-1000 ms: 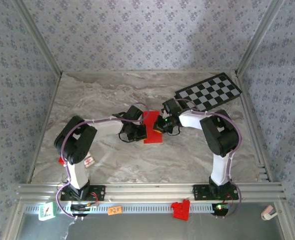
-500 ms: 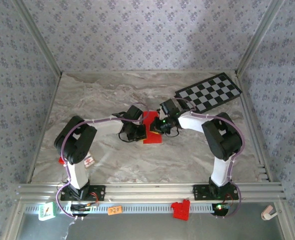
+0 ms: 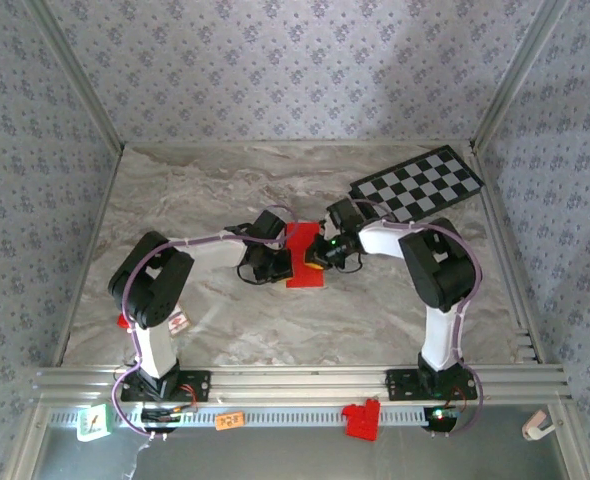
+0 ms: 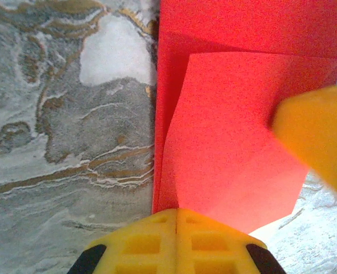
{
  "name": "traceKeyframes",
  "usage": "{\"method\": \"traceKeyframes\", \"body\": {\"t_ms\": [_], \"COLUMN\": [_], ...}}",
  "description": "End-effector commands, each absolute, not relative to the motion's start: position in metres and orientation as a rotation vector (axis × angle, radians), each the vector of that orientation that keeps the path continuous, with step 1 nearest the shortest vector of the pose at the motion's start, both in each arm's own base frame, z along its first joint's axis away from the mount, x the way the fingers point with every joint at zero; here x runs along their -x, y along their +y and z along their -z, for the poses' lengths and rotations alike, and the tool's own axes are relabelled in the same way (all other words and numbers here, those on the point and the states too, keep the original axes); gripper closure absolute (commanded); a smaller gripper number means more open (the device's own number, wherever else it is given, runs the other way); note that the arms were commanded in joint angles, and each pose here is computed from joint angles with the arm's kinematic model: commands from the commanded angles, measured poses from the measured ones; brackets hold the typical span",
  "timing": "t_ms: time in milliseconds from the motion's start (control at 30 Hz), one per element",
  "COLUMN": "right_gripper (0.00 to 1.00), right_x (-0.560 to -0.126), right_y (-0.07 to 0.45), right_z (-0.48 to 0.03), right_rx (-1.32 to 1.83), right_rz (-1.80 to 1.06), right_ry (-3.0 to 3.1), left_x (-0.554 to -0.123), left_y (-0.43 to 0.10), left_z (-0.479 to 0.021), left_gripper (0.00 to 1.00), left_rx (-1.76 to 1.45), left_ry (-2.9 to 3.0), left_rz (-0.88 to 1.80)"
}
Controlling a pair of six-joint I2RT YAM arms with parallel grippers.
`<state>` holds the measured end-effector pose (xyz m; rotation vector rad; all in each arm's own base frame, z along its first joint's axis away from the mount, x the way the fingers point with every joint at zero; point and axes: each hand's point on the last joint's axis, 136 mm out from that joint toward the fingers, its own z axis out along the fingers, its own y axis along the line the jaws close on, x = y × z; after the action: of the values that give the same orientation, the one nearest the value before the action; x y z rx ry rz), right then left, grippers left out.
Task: Fold a paper plane with a square sheet of paper (pick it up from the middle)
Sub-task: Fold the triangle a second time at the center of the table.
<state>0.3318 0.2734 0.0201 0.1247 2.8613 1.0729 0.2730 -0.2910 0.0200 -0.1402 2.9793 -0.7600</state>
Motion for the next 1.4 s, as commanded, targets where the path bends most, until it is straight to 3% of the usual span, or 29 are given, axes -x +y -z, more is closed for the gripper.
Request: {"method": "traceKeyframes", "body": {"t_ms": [0,333,567,633,1067,1367], "right_gripper": [0.88,0.85,0.73,0.69,0.64,0.63], "right_x": [-0.353,-0.376,-0.346,-0.337,-0.321,-0.324], "right_y": [0.233,0.212,0.216,0.218,0.246,0.266], "right_z": [0.000,-0.043,-0.058,-0.058,-0.049,-0.043], "right_rx": [-0.258,-0.263,-0.376,-0.428,-0.565,-0.576], "right_rz": [-0.980,-0.930,-0.914,-0.915,-0.933,-0.969], "right_ry": [2.852,2.751,2.731,2.732,2.743,2.765], "left_x": [-0.246,-0.272,-0.308,-0.314,-0.340,-0.331], "left_y": [-0.260,-0.294,-0.318,-0.316,-0.302,-0.288], "left_z": [0.013,-0.022,-0.080,-0.083,-0.036,-0.010], "left_gripper": [1.00,1.00,0.81,0.79,0.88,0.92], "left_rx": [0.223,0.147,0.143,0.164,0.267,0.342], "left_ry": [3.130,3.007,2.802,2.773,2.807,2.872], "left_rz": [0.567,0.794,0.998,1.016,0.995,0.916]}}
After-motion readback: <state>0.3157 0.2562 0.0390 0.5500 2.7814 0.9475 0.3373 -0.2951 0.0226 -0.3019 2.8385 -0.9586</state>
